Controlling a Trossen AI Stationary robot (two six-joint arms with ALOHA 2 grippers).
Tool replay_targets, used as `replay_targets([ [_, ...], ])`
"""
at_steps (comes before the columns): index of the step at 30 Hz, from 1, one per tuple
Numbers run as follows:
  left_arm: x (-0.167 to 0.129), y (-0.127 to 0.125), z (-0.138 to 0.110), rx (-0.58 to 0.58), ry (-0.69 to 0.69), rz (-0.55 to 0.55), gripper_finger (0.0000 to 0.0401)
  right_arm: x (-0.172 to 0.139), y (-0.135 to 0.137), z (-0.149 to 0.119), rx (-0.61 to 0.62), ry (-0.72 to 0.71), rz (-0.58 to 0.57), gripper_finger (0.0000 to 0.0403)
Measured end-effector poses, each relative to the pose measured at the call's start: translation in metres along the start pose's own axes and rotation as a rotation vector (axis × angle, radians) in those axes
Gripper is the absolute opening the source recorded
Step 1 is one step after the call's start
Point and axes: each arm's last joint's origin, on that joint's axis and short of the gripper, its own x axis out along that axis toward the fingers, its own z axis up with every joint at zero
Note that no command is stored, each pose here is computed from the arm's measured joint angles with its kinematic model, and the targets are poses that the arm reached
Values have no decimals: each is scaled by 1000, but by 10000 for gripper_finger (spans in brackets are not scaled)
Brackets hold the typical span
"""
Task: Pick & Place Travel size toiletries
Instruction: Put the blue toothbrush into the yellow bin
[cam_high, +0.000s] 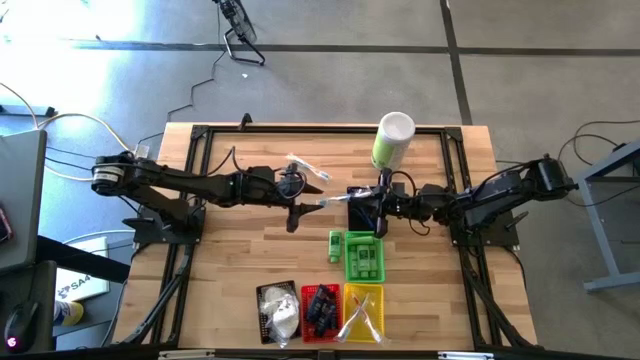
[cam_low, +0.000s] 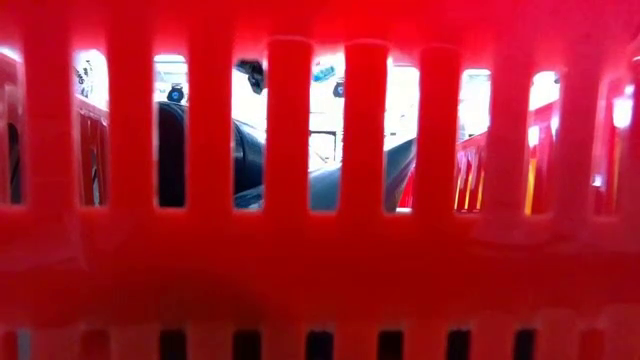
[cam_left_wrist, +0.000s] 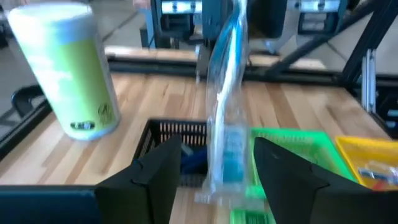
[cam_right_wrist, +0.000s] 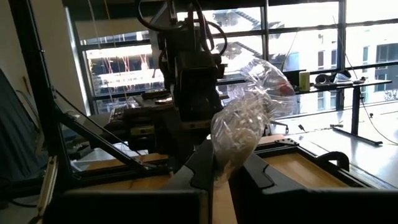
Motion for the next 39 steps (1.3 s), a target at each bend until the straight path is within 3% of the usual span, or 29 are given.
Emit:
replay_targets([
  [10, -43, 0, 15, -8, 83, 6, 198, -9, 7, 12, 0, 30, 32, 20],
  [18, -49, 0, 17, -36, 92, 9, 198, -22, 26, 26, -42, 102, 96, 20],
  [27, -49, 0, 15, -34, 114, 11, 198, -14, 63, 38, -76, 403, 21, 20],
  [39, -50, 0, 8, -36, 178, 17, 198, -33, 114, 38, -24, 465, 208, 21],
])
